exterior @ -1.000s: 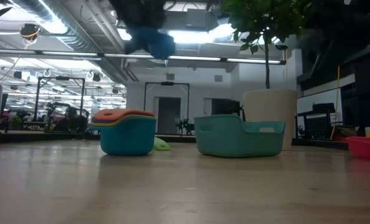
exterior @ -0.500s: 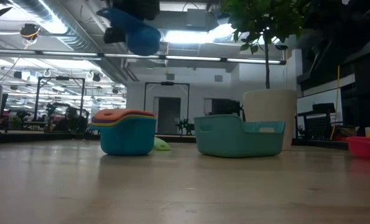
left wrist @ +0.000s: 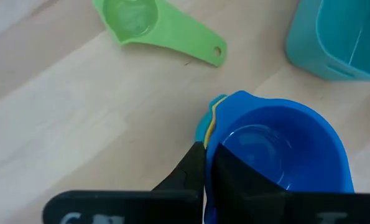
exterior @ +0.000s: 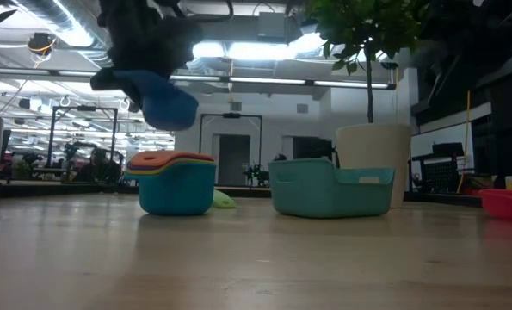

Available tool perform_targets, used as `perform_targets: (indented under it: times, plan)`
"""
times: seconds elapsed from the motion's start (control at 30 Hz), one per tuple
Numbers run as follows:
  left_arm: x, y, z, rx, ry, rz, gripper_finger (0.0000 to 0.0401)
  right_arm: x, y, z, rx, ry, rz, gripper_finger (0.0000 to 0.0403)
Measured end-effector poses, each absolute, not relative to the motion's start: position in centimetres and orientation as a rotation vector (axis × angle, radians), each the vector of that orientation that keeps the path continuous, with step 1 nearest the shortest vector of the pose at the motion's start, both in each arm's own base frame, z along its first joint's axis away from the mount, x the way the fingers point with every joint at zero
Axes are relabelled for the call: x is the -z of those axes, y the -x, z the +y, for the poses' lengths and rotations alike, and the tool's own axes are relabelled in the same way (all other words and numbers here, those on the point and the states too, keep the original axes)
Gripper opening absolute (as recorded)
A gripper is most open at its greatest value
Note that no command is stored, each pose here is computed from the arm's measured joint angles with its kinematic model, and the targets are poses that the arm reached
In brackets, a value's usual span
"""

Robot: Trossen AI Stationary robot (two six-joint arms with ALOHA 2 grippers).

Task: Nest measuring cups in basket
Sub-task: Stack the blue measuring cup on top of the orange measuring cup, then stack the red measuring cup on top of the blue measuring cup

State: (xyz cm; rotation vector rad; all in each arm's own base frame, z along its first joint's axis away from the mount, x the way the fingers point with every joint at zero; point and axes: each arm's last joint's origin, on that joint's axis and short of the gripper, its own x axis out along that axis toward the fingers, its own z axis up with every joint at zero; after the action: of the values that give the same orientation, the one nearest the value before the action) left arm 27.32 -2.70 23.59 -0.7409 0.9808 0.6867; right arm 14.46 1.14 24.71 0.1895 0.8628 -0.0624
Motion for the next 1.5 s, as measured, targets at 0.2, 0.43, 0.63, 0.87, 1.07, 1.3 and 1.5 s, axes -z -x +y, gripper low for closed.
perform_targets:
  times: [0.2, 0.43, 0.63, 0.87, 1.07, 1.3, 1.5]
  plan:
    - [-21.7, -27.4, -2.8, -0.682, 0.816, 0.920, 0.0004, -24.7, -14.5, 1.1, 0.062, -0.190, 0.862, 0.0118]
    - [-20.1, -27.3, -3.6, -0.640, 0.878, 0.872, 0.0006, -24.7, -14.5, 1.1, 0.062, -0.188, 0.862, 0.0118]
    - [-20.1, -27.3, -4.0, -0.625, 0.873, 0.874, 0.0007, -24.7, -14.5, 1.1, 0.061, -0.187, 0.863, 0.0118]
    - [-20.1, -27.3, -4.0, -0.637, 0.863, 0.863, 0.0024, -24.7, -14.5, 1.1, 0.061, -0.187, 0.862, 0.0118]
    - [-20.1, -27.3, -3.9, -0.641, 0.861, 0.860, 0.0041, -24.7, -14.5, 1.1, 0.061, -0.186, 0.862, 0.0118]
    - [-20.1, -27.3, -3.9, -0.641, 0.862, 0.858, 0.0076, -24.7, -14.5, 1.1, 0.061, -0.186, 0.862, 0.0118]
    - [-20.1, -27.3, -3.9, -0.640, 0.862, 0.858, 0.0101, -24.7, -14.5, 1.1, 0.061, -0.187, 0.861, 0.0118]
